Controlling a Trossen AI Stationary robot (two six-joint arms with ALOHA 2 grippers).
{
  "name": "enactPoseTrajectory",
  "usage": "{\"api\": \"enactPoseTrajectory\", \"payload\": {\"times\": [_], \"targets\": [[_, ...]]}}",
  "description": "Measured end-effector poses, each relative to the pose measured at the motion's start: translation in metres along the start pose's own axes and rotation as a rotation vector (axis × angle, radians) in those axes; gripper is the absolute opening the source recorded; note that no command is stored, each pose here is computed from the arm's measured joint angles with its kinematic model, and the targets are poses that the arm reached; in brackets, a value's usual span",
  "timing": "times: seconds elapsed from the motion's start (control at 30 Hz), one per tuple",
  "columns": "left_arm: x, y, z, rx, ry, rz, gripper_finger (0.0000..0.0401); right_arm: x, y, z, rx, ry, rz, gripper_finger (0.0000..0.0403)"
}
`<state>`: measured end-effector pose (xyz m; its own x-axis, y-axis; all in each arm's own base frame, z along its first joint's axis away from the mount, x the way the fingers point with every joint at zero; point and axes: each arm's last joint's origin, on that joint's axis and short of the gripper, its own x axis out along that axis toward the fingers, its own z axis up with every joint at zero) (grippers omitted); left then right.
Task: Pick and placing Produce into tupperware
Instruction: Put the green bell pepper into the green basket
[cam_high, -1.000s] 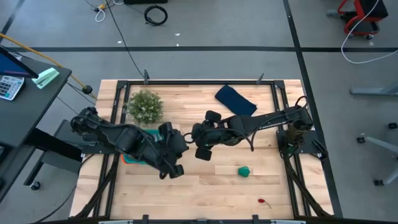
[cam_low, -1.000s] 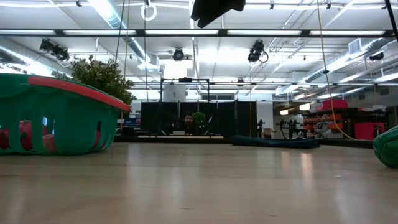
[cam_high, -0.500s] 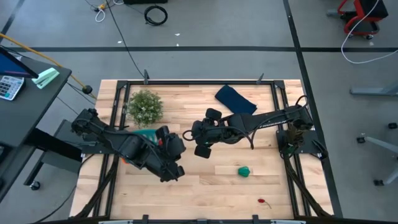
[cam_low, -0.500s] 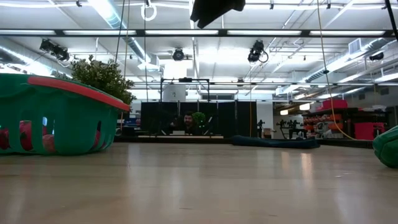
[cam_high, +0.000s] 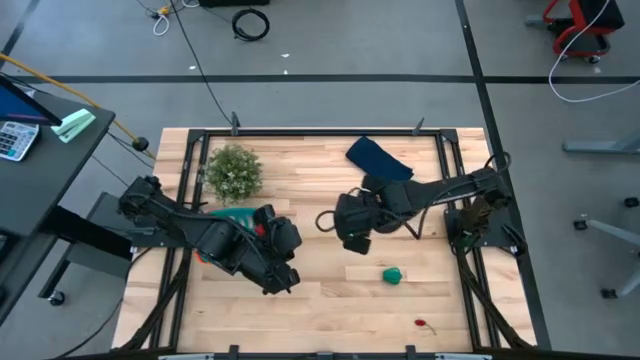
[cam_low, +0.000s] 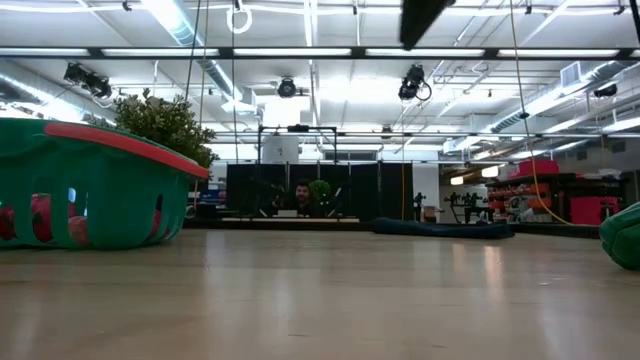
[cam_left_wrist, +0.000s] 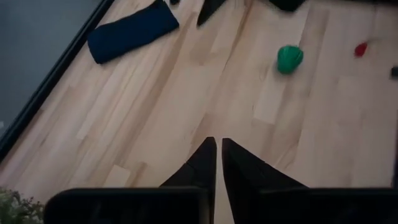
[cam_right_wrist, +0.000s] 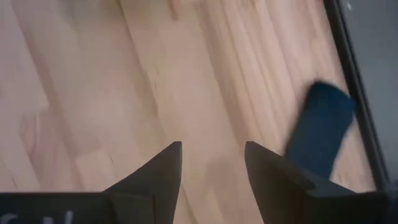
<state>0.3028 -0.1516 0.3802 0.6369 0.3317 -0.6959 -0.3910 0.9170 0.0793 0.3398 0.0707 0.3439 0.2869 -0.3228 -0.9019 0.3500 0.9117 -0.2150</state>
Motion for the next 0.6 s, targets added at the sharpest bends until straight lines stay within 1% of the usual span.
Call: {"api": "enactPoseTrajectory", "payload": {"times": [0.1,0.23,0.3,0.4,0.43,0.53,0.6], "targets": [[0.012,-0.004,-0.001,0.044,0.019,0.021,0.0045,-0.008,0.005,-0.014,-0.005,0.048,-0.02,0.0184],[0.032,-0.014,-0.001,0.037,0.03,0.039,0.0072,-0.016,0.02,-0.035,-0.018,0.058,-0.042,0.0184],[0.044,-0.022,-0.003,0.045,0.037,0.044,0.0091,-0.019,0.029,-0.051,-0.01,0.054,-0.047,0.0184],[0.065,-0.036,-0.009,0.11,0.057,0.053,0.0121,-0.021,0.041,-0.081,-0.007,0.05,-0.073,0.0184],[0.072,-0.04,-0.011,0.115,0.06,0.056,0.0131,-0.021,0.043,-0.092,-0.003,0.051,-0.083,0.0184],[0.095,-0.052,-0.012,0.096,0.042,0.043,0.0155,-0.023,0.042,-0.127,0.083,0.05,-0.098,0.0184],[0.11,-0.062,-0.011,0.11,0.015,0.011,0.0166,-0.024,0.035,-0.148,0.159,0.041,-0.103,0.0184]]}}
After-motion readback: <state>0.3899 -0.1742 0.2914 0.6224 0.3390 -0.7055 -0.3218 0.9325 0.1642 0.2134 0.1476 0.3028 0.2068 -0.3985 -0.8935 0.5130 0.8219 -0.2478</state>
